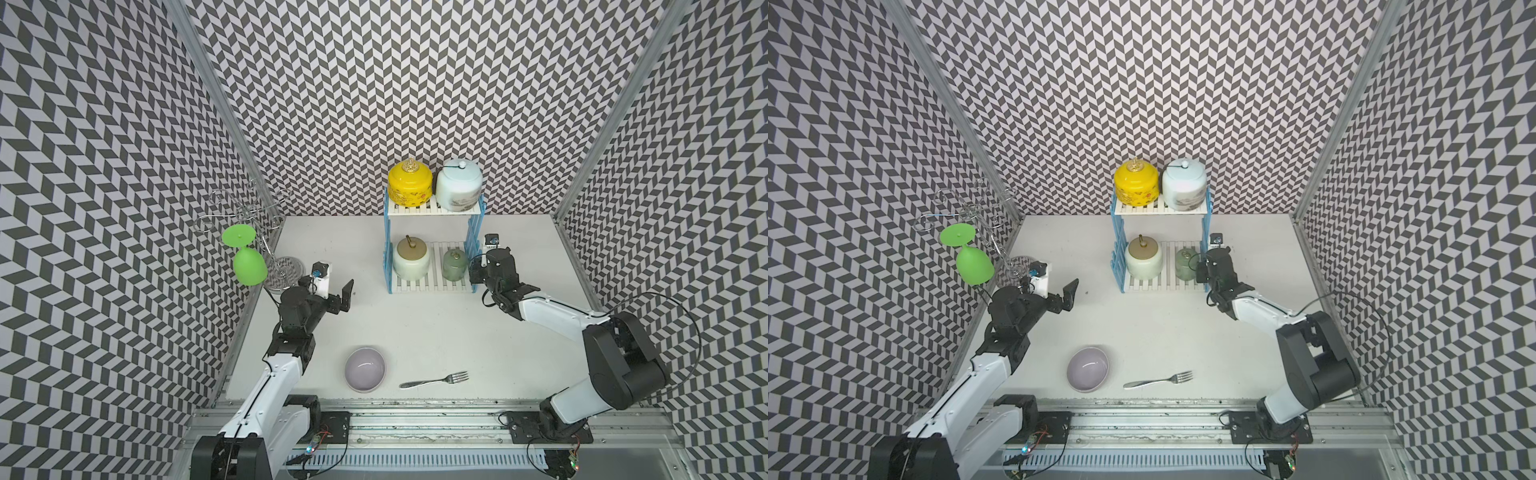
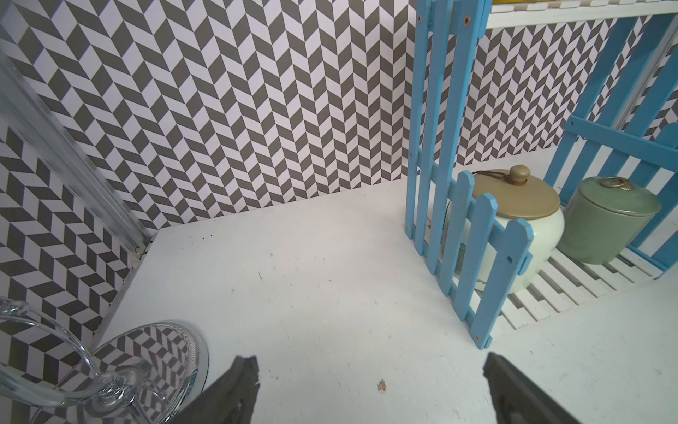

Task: Remove the tea canisters from the shelf
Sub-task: Move the shelf to the center of the board.

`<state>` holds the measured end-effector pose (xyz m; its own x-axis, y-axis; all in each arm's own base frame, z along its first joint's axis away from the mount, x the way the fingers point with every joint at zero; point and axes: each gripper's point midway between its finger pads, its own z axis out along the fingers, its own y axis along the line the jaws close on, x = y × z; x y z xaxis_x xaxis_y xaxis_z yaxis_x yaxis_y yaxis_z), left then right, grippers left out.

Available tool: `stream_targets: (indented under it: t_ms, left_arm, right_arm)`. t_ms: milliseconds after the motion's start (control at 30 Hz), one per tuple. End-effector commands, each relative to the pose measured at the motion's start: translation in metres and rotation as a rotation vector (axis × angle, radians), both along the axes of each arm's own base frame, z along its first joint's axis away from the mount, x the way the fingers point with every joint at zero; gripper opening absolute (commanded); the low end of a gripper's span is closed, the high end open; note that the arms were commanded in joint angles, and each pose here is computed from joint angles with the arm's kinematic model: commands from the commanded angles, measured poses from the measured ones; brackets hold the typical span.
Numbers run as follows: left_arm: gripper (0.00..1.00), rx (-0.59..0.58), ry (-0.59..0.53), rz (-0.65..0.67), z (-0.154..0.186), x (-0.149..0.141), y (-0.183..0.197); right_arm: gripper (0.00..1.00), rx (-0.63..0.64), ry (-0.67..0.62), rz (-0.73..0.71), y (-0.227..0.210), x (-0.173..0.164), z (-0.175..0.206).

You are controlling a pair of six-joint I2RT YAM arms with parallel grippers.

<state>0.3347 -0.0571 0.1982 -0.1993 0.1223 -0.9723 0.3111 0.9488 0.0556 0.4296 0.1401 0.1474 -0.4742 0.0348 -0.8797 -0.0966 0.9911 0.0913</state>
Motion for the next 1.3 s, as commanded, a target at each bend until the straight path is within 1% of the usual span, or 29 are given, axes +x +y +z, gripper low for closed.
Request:
stream_targets:
  t_ms: [0, 133, 267, 367, 500, 600, 733, 967, 1067, 1167, 1200, 1267]
  left_arm:
    - [1.00, 0.004, -0.009, -0.018, 0.003, -0.002, -0.004]
    - [1.00, 0.003, -0.013, -0.021, 0.003, -0.003, -0.004]
    - [1.00, 0.002, -0.008, -0.019, 0.003, -0.002, -0.004]
    - [1.00, 0.005, -0.014, -0.025, 0.003, -0.004, -0.005]
    - [1.00, 0.003, -0.008, -0.024, 0.002, -0.002, -0.005]
    - [1.00, 0.003, -0.011, -0.031, 0.002, -0.003, -0.006]
    - [1.00, 0.000, -0.006, -0.027, 0.002, -0.002, -0.006]
    - [1.00, -0.004, -0.001, -0.032, 0.001, -0.002, -0.007]
    - [1.00, -0.004, 0.000, -0.041, 0.000, -0.003, -0.008]
    - [1.00, -0.004, 0.004, -0.038, -0.001, -0.002, -0.008]
    - [1.00, -0.004, 0.004, -0.036, 0.000, -0.002, -0.008]
    - [1.00, -0.002, 0.003, -0.041, 0.000, -0.002, -0.008]
  right_arm:
    - [0.03, 0.062, -0.023, 0.131, 0.033, -0.011, 0.016]
    - [0.03, 0.082, -0.039, 0.145, 0.035, -0.013, 0.021]
    - [0.03, 0.078, -0.026, 0.156, 0.036, -0.016, 0.020]
    - [0.03, 0.079, -0.028, 0.187, 0.039, -0.021, 0.020]
    - [0.03, 0.084, -0.011, 0.176, 0.037, -0.023, 0.020]
    - [0.04, 0.100, -0.024, 0.183, 0.036, -0.028, 0.022]
    - [0.04, 0.108, -0.013, 0.138, 0.030, -0.027, 0.022]
    - [0.05, 0.195, -0.016, 0.075, 0.023, -0.034, 0.024]
    - [0.05, 0.213, -0.027, 0.072, 0.023, -0.036, 0.024]
    - [0.09, 0.206, -0.024, 0.056, 0.021, -0.033, 0.025]
    - [0.13, 0.209, -0.023, 0.059, 0.022, -0.034, 0.026]
    - [0.26, 0.221, -0.036, 0.069, 0.023, -0.035, 0.030]
